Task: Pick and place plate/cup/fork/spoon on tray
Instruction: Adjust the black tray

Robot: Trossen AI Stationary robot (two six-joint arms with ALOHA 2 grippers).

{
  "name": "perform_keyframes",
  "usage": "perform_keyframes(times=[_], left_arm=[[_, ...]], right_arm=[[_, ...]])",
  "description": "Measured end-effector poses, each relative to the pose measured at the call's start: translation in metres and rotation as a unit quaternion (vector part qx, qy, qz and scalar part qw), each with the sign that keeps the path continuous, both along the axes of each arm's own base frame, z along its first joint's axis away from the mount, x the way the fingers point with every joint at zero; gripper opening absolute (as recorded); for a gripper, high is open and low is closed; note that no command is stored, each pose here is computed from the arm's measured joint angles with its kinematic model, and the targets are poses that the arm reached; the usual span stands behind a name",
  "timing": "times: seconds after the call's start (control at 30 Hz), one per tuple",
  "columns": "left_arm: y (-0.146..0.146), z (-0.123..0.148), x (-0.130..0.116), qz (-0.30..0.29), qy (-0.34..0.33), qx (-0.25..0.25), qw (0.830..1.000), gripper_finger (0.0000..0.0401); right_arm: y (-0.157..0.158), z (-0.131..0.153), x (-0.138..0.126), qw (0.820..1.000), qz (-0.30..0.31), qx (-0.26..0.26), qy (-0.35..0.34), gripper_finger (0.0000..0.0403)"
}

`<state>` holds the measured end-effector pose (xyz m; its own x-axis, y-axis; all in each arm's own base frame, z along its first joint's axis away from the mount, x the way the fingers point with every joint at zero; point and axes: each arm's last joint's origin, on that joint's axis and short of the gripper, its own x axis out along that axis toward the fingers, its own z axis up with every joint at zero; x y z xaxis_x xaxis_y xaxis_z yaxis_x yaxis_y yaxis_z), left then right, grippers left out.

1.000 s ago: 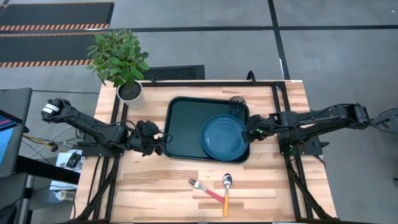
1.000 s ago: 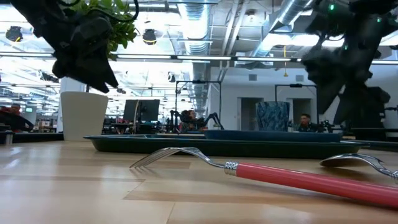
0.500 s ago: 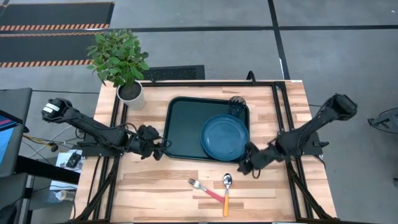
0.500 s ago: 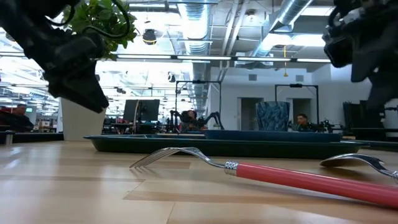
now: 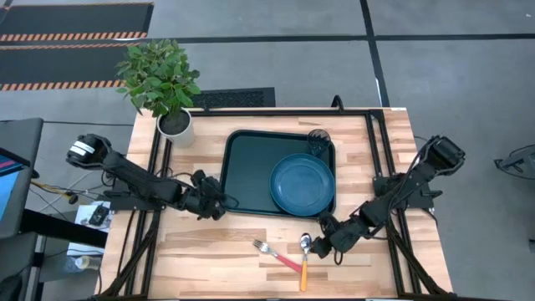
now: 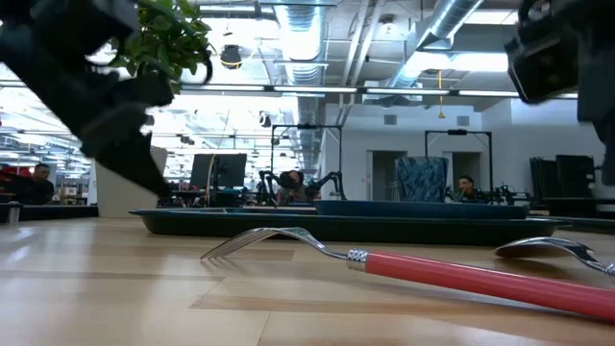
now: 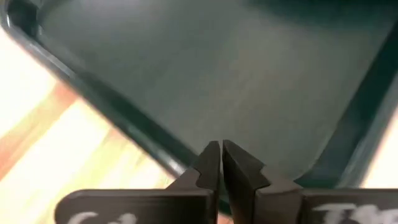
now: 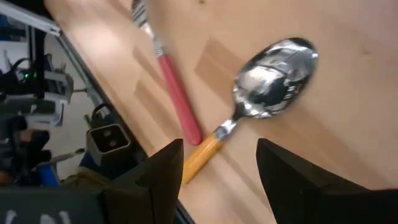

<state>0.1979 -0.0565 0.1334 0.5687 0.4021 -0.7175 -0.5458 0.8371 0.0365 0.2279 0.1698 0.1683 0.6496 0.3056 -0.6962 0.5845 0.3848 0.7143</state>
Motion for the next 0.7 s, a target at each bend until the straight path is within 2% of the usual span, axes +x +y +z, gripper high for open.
perform_keyframes(times=[0.27, 0.7], left_arm=[[-0.008, -0.021, 0.008, 0.009, 0.013, -0.004, 1.000, 0.0002], [-0.024, -0.020, 0.009, 0.001, 0.005, -0.060, 0.998, 0.0000]], right_arm=[[0.007, 0.025, 0.012, 0.999, 0.006, -0.010, -0.051, 0.0225], [0.002, 0.021, 0.007, 0.998, -0.008, -0.069, -0.004, 0.0225]])
